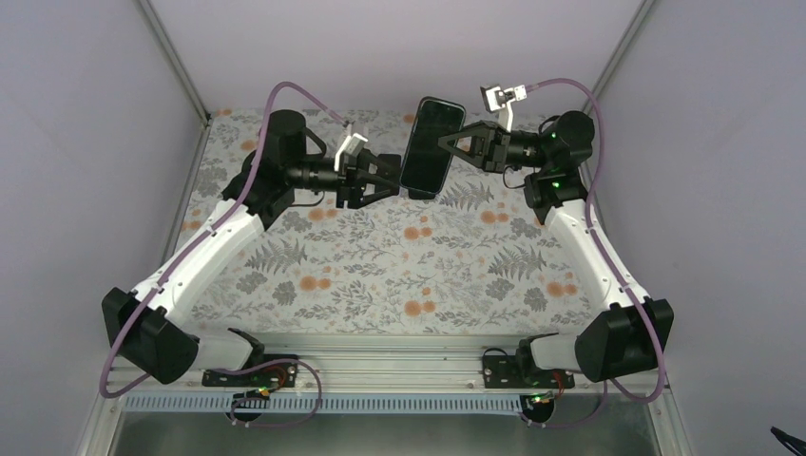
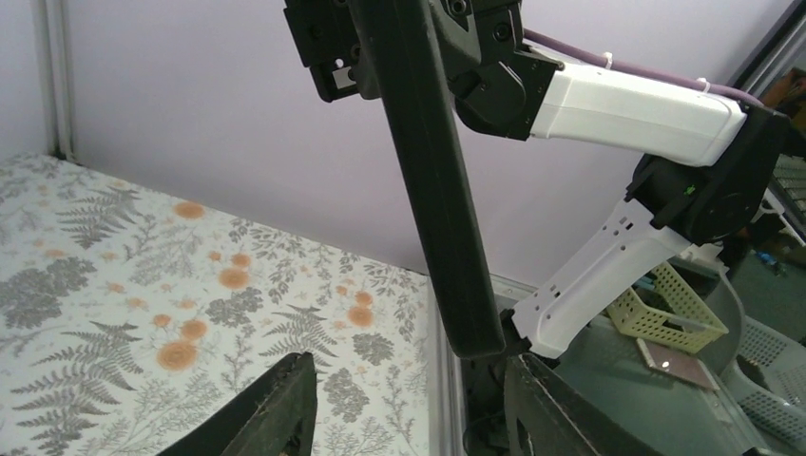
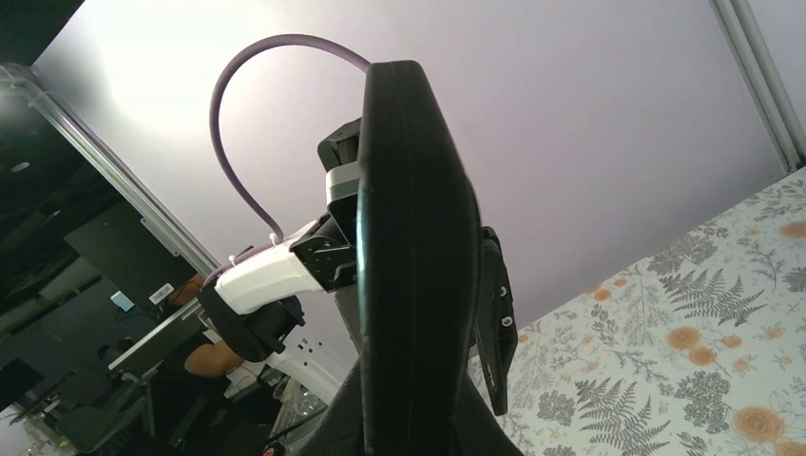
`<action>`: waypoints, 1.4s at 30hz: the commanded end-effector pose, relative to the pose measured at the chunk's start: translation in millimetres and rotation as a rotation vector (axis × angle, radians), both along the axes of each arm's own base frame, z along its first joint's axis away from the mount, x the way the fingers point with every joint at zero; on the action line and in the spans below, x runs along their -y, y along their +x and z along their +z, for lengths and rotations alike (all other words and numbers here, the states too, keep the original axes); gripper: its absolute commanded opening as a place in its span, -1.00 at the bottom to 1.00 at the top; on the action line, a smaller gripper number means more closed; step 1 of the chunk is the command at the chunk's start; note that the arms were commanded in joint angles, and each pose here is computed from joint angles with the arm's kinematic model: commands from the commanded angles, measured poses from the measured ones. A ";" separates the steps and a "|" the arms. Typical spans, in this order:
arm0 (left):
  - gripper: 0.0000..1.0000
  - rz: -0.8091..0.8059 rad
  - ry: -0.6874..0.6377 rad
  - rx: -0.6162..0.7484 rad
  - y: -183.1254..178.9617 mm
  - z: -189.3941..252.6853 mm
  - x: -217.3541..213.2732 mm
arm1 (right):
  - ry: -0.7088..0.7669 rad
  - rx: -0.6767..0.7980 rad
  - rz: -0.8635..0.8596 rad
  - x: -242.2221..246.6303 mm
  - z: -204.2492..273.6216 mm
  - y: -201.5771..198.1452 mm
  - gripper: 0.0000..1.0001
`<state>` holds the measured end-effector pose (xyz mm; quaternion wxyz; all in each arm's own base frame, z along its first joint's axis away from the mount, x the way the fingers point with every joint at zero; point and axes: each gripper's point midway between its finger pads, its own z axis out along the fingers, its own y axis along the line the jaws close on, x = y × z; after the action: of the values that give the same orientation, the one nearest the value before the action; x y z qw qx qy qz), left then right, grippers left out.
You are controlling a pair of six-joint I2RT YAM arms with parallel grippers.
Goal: Take the phone out of the phone case
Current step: Remove the phone case from the phone.
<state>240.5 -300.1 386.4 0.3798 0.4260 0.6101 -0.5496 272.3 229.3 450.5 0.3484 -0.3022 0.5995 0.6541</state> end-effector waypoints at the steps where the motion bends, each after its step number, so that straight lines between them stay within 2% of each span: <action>1: -0.07 -0.020 -0.021 0.024 -0.2 6.8 3.5 | 0.032 0.047 -0.020 3.3 15.0 -6.7 -0.92; 15: -0.27 -0.117 -0.065 0.017 -15.3 15.6 4.2 | 0.029 0.037 -0.012 0.8 10.1 -5.5 -0.92; 31: -0.55 -0.026 -0.034 0.001 2.7 5.9 6.6 | 0.051 0.024 0.007 0.9 13.6 -11.0 -0.93; 42: -0.83 0.025 0.000 -0.007 15.4 -6.5 6.4 | 0.087 0.012 0.063 -0.1 21.6 -28.9 -0.93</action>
<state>233.5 -305.2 394.4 0.3678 0.4362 0.5870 -0.5743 267.9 227.7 450.5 0.3428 -0.2892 0.5867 0.6743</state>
